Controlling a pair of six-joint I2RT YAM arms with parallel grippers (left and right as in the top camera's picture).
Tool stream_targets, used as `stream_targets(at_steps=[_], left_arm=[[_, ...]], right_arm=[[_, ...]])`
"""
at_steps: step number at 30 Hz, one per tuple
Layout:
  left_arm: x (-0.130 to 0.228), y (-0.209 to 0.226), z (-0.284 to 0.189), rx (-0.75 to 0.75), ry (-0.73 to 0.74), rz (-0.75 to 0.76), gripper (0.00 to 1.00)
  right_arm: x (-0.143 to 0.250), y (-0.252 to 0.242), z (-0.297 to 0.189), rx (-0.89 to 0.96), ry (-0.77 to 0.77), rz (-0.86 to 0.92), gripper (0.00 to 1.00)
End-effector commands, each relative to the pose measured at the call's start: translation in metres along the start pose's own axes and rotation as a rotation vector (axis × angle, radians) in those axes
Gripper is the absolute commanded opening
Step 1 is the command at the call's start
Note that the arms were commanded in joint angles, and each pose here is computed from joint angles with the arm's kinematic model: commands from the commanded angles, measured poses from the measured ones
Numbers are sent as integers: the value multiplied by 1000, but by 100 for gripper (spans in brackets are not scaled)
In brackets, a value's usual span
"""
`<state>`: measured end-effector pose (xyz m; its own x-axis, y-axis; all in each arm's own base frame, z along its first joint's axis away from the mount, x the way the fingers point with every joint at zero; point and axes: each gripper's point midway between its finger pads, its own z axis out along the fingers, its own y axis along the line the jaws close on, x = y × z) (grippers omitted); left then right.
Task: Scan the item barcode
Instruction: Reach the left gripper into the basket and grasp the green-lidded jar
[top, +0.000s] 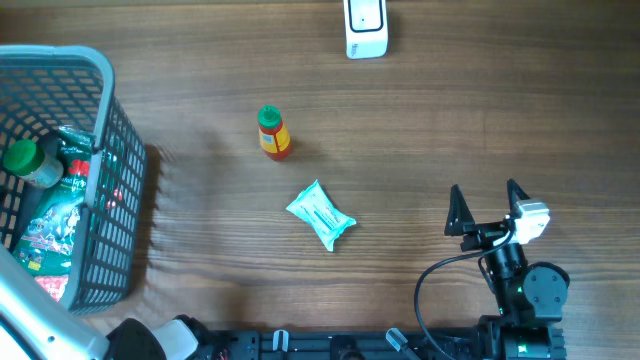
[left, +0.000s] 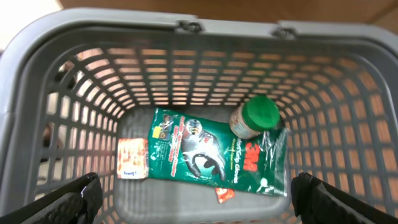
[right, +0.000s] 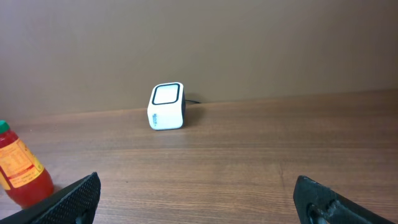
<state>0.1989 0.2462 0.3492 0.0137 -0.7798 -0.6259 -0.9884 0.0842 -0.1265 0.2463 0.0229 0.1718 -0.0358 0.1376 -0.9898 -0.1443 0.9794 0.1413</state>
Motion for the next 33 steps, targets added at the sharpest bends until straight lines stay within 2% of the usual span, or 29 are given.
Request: stream_targets(at_steps=[1, 4, 5, 8, 11, 13, 17, 22, 26, 29, 33], left_arm=[[8, -22, 2, 36, 1, 163, 100], [17, -43, 30, 9, 48, 210, 100], [19, -48, 45, -22, 59, 223, 97], [30, -67, 90, -54, 94, 246, 97], [39, -74, 130, -89, 72, 271, 97], [51, -84, 155, -65, 53, 313, 97], [74, -86, 193, -45, 27, 299, 100], [88, -96, 228, 5, -26, 264, 100], [99, -100, 256, -11, -13, 270, 100], [110, -116, 280, 39, -3, 346, 100], [107, -120, 288, 45, -27, 350, 98]], right_arm=[[-2, 0, 0, 0, -11, 17, 100], [-2, 0, 0, 0, -11, 17, 100], [-2, 0, 0, 0, -11, 17, 100], [-2, 0, 0, 0, -11, 17, 100], [-2, 0, 0, 0, -11, 17, 100], [-3, 0, 0, 0, -11, 16, 100], [-2, 0, 0, 0, -11, 17, 100], [-2, 0, 0, 0, -11, 16, 100], [-3, 0, 0, 0, -11, 17, 100], [-2, 0, 0, 0, -11, 17, 100], [-3, 0, 0, 0, -11, 17, 100]])
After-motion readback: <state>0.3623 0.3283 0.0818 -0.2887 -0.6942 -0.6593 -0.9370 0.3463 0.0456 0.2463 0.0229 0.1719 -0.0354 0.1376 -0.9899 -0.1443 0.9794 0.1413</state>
